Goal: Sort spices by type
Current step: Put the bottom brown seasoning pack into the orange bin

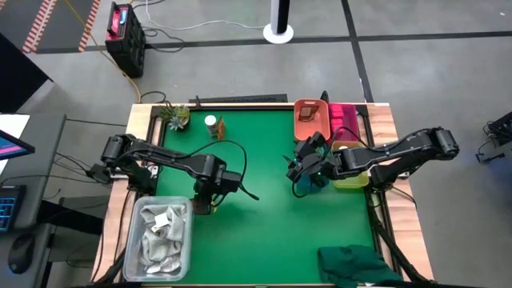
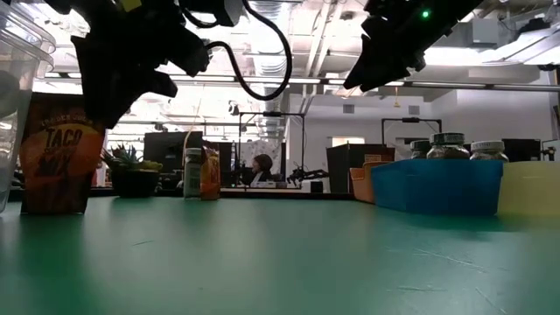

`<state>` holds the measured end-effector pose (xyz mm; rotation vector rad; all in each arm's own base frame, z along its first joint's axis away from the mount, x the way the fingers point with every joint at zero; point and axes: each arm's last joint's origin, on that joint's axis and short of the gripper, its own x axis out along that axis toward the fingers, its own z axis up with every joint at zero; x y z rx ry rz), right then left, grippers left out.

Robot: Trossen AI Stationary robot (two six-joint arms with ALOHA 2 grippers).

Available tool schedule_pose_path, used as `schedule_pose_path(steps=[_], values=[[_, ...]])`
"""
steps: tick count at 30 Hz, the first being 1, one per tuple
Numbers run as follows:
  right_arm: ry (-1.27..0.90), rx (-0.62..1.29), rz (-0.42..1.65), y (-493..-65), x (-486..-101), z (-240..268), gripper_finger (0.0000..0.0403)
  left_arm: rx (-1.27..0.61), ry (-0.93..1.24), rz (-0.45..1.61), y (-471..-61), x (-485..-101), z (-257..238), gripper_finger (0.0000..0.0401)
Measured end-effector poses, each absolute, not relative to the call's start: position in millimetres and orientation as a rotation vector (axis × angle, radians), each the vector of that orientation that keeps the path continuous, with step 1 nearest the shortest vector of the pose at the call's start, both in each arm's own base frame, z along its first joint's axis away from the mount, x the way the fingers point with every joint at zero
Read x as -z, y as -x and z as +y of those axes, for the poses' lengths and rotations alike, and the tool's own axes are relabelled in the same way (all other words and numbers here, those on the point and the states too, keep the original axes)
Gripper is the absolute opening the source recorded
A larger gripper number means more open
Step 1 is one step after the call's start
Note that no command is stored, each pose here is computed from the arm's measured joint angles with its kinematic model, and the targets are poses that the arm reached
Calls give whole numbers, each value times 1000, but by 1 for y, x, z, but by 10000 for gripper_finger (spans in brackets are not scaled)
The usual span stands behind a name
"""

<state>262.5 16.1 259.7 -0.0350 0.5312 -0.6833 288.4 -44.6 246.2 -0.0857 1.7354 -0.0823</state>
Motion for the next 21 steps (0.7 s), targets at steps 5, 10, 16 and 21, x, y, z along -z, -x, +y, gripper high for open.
schedule_pose_path(steps=[5,10,16,21], values=[[35,683,531,-262,-260,16,329,81,83,1733,-289,-246,-44,14],[34,683,531,-262,-260,16,329,56,-2,1697,-292,-249,-37,2],[34,684,531,-262,-260,16,329,-11,-53,1625,-302,-263,-12,1],[29,685,529,-262,-260,16,329,-50,-57,1547,-309,-281,15,1]])
